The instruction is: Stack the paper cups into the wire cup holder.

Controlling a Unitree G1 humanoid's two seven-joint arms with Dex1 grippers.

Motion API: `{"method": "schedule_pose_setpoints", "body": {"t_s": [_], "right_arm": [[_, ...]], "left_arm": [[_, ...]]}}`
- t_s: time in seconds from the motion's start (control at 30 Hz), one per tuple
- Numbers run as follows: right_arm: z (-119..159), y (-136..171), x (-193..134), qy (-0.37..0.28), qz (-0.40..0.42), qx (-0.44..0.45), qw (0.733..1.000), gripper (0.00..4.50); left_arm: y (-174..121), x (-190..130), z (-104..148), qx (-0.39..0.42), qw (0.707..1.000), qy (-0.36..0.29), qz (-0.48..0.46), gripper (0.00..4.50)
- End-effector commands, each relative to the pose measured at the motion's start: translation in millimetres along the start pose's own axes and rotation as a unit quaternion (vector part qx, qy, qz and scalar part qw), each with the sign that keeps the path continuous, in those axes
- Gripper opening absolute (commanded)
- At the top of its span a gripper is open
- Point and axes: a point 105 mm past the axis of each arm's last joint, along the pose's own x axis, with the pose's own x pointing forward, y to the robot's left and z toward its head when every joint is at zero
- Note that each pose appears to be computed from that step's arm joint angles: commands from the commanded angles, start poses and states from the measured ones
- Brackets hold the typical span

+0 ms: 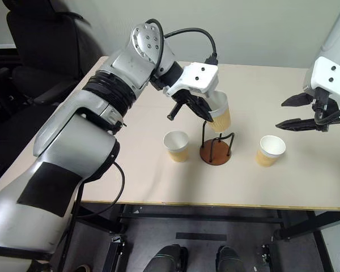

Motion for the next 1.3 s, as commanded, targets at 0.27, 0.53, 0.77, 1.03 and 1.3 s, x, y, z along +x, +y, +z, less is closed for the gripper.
{"method": "schedule_pose_setpoints", "body": {"t_s": [0.27, 0.53, 0.77, 1.03, 1.3], "right_arm": [[10, -1, -12, -0.013, -0.028, -0.019, 0.999, 2.89], [7, 1, -11, -0.006, -0.026, -0.021, 0.999, 2.89], [6, 3, -11, -0.005, -0.025, -0.019, 1.000, 2.89], [10, 11, -3, -0.028, -0.010, 0.001, 1.000, 2.89], [5, 38, 22, -0.043, 0.041, 0.029, 0.998, 2.89]], "left_arm": [[-9, 8, -10, 0.020, 0.999, 0.025, -0.034, 0.03], [-11, 19, -8, 0.032, 0.998, 0.020, -0.042, 0.20], [-9, 19, -3, 0.039, 0.999, 0.008, -0.036, 2.24], [13, -27, 18, -0.057, 0.984, -0.154, 0.070, 4.25], [3, -85, -17, -0.188, 0.941, -0.238, 0.147, 4.25]]}}
